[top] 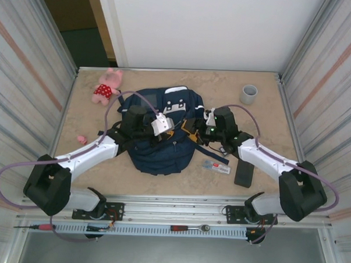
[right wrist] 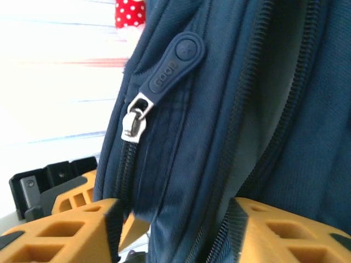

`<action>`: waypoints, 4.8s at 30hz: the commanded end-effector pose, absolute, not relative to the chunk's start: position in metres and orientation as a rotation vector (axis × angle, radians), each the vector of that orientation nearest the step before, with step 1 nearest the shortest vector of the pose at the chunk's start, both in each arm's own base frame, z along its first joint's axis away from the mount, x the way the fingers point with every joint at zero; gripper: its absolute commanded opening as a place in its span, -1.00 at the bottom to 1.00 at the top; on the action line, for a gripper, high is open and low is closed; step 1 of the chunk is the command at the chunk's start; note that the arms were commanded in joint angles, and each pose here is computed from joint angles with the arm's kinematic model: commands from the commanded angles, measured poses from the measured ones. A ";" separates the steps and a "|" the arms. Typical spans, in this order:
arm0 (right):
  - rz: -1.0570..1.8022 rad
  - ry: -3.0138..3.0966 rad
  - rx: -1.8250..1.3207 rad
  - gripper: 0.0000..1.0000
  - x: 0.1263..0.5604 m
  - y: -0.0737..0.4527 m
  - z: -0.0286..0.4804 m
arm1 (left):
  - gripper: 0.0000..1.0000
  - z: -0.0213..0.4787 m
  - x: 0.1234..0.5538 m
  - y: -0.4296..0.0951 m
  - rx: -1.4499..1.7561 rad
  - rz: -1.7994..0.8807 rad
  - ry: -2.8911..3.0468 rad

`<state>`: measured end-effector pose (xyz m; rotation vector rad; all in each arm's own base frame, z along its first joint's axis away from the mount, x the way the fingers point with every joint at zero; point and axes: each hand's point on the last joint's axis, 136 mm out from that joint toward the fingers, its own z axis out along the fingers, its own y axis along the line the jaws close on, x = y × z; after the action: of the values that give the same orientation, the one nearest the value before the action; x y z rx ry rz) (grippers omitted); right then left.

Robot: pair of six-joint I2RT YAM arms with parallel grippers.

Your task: Pack books, pencil case, and school supplies into a backpack

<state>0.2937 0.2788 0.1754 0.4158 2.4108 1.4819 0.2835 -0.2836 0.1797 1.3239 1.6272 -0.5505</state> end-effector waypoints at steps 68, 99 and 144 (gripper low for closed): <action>1.366 2.256 0.547 -0.86 0.302 0.290 0.196 | -1.00 0.136 0.230 -0.249 0.380 -0.461 2.574; 1.370 2.305 0.665 -0.59 0.295 0.306 0.160 | -1.00 0.172 0.232 -0.274 0.525 -0.801 2.321; 1.522 2.435 0.019 -0.95 0.290 0.319 0.261 | -1.00 0.140 0.355 -0.106 -0.005 -0.522 2.327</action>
<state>0.3079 0.3175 0.2248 0.2257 2.4514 1.4177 0.3179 -0.1561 0.1471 0.1644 2.3265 -0.7487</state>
